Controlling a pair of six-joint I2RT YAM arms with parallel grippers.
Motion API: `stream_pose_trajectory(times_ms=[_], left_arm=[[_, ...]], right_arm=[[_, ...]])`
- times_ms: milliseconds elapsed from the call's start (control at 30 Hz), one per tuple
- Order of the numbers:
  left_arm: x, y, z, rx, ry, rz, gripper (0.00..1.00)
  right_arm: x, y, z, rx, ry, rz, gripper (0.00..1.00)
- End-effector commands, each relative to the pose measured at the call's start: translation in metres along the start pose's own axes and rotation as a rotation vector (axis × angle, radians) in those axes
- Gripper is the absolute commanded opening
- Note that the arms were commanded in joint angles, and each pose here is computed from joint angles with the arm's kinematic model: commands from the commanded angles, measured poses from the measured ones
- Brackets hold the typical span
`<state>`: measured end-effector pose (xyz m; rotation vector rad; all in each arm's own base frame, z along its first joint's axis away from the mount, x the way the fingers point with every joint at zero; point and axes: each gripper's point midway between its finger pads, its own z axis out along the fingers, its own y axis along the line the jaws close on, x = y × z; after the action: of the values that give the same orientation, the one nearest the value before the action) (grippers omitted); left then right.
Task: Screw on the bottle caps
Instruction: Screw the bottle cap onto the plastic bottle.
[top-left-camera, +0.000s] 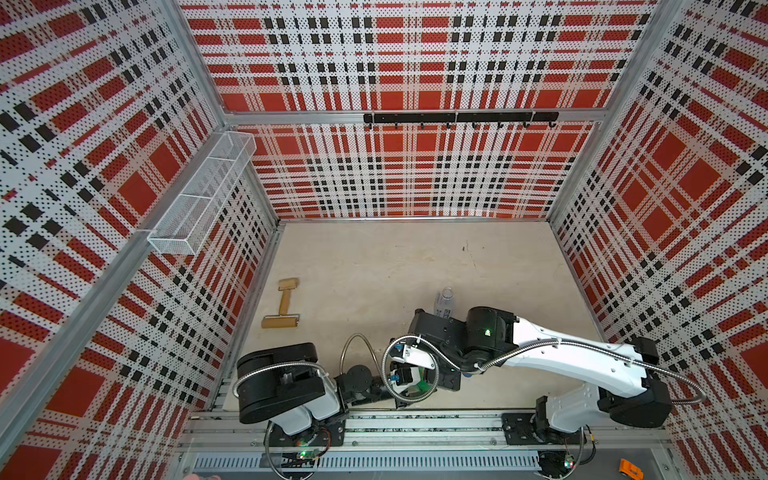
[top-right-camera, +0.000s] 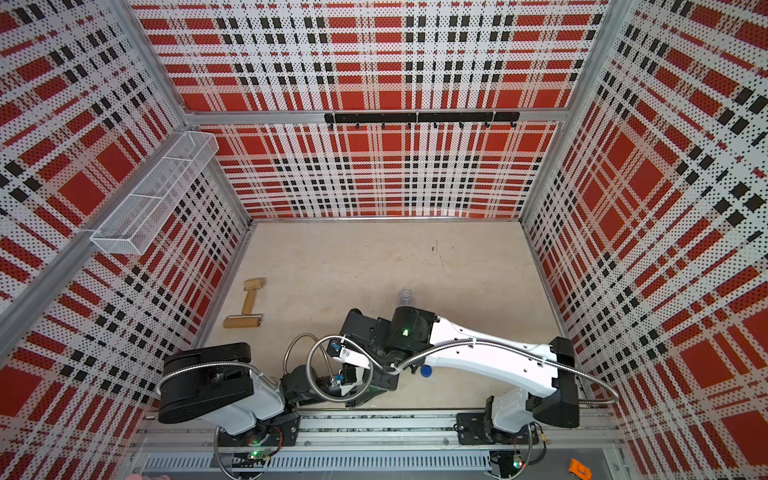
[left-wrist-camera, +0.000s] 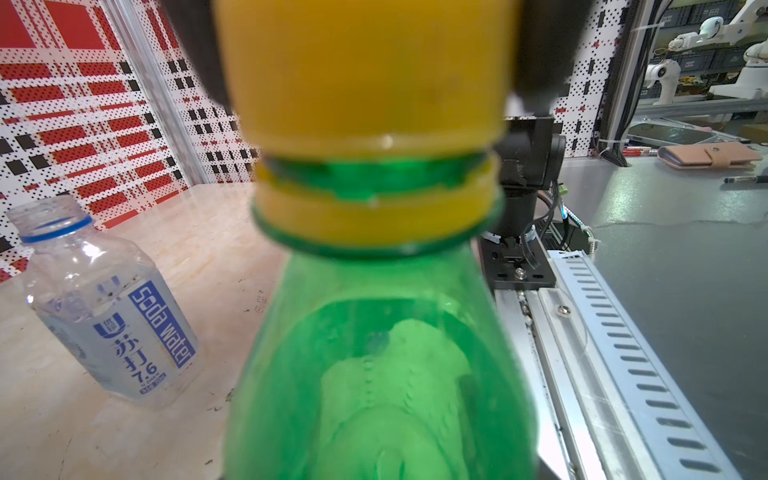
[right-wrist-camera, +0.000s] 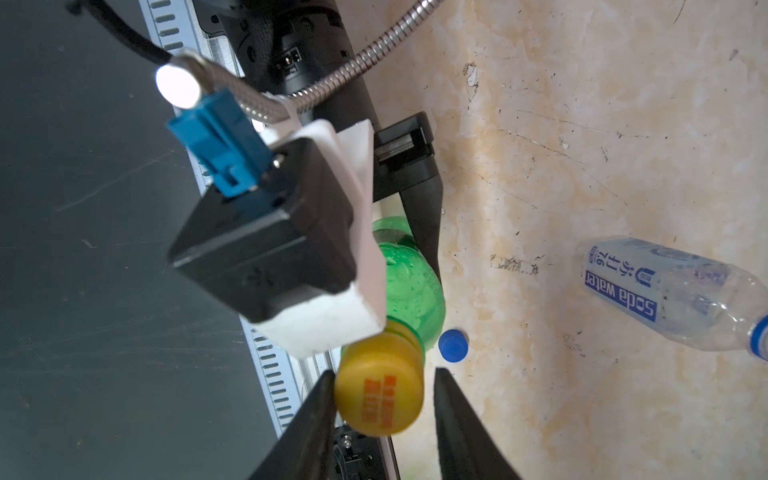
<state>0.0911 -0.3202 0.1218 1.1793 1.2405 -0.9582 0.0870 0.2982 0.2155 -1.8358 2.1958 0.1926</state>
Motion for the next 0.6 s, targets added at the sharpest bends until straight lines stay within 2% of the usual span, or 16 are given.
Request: stream_pose_trajectory(times_ms=[0,100,367,467,567], left_arm=[[-0.01,0.0,0.003,0.002,-0.035,0.016,0.54],[-0.01,0.0,0.004,-0.001,-0.035,0.019,0.54],[-0.012,0.004,0.003,-0.032,-0.04,0.023,0.54],[-0.013,0.008,0.002,-0.063,-0.042,0.037,0.54],[-0.016,0.012,0.0,-0.089,-0.05,0.048,0.54]], right_arm=[[-0.006,-0.001,0.001,0.009,-0.016,0.005,0.39],[-0.006,-0.002,0.003,0.014,-0.007,0.011,0.32],[-0.008,-0.003,0.013,0.022,0.013,0.092,0.23],[-0.012,-0.01,0.013,0.034,-0.012,0.189,0.18],[-0.021,-0.018,0.012,0.004,-0.072,0.346,0.1]])
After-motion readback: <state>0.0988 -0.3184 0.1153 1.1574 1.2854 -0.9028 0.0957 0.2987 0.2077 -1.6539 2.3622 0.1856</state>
